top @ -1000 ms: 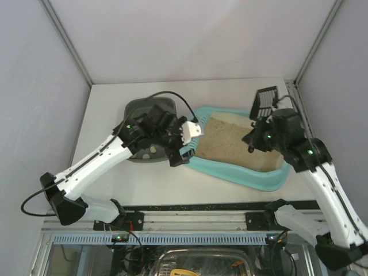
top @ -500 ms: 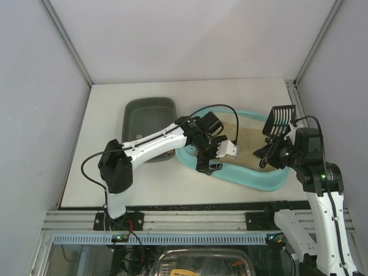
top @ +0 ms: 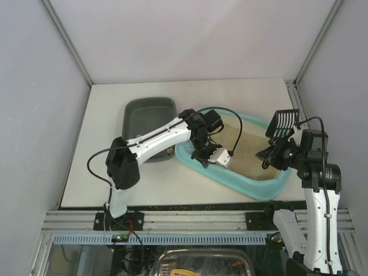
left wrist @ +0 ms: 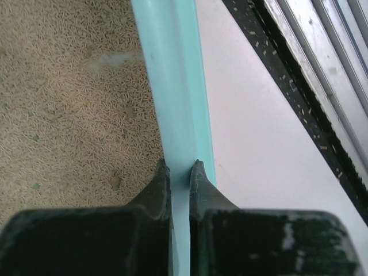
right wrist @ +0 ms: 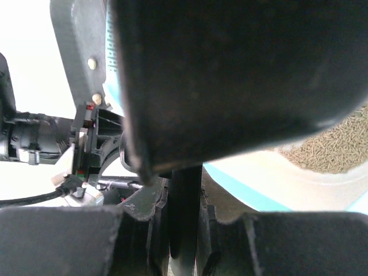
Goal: Clean the litter box
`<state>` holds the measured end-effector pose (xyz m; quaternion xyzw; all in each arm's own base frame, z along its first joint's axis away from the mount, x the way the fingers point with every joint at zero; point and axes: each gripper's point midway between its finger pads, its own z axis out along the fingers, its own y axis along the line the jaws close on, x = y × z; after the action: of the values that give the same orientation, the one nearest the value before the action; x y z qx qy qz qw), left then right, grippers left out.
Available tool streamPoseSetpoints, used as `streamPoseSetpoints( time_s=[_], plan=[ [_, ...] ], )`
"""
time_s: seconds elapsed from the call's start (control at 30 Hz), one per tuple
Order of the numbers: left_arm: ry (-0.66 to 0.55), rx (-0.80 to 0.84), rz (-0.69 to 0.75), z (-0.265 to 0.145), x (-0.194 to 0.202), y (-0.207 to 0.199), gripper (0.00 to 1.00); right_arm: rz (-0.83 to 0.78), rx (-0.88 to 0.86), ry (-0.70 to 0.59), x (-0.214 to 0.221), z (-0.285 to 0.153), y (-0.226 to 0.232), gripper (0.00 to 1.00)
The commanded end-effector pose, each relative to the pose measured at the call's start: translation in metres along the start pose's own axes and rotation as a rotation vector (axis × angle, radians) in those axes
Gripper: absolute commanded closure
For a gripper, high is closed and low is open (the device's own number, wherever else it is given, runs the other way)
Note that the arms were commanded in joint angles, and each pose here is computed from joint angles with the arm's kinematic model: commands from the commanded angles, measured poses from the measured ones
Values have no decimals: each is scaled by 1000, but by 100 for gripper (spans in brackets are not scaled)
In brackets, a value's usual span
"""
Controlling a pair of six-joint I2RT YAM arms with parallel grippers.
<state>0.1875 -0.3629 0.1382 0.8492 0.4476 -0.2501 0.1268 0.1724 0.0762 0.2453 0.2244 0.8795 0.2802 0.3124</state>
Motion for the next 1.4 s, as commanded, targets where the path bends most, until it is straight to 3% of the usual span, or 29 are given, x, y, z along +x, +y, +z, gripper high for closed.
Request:
streamPoseSetpoints(
  time_s=[0.0, 0.17, 0.43, 0.57, 0.7, 0.9, 1.03, 1.23, 1.37],
  plan=[
    [192, 126, 234, -3, 53, 11, 100, 63, -53, 98, 24, 7, -1, 100],
    [174, 61, 391, -15, 74, 58, 100, 83, -29, 154, 52, 9, -18, 100],
    [193, -109, 509, -33, 99, 148, 100, 72, -63, 210, 53, 20, -17, 100],
    [179, -157, 604, -36, 111, 171, 100, 84, -58, 226, 55, 33, -23, 100],
    [142, -163, 691, -44, 109, 167, 100, 53, -46, 190, 49, 53, -35, 100],
    [26, -103, 821, -46, 87, 119, 100, -51, -15, 51, 20, 89, -46, 100],
    [-42, -96, 848, -43, 75, 91, 100, -105, -34, 168, 40, 106, -41, 100],
    [-36, -174, 740, -49, 75, 118, 100, -160, -117, 316, 90, 110, -7, 100],
    [-29, -285, 700, -58, 69, 162, 100, -154, -163, 344, 107, 118, 8, 100]
  ],
)
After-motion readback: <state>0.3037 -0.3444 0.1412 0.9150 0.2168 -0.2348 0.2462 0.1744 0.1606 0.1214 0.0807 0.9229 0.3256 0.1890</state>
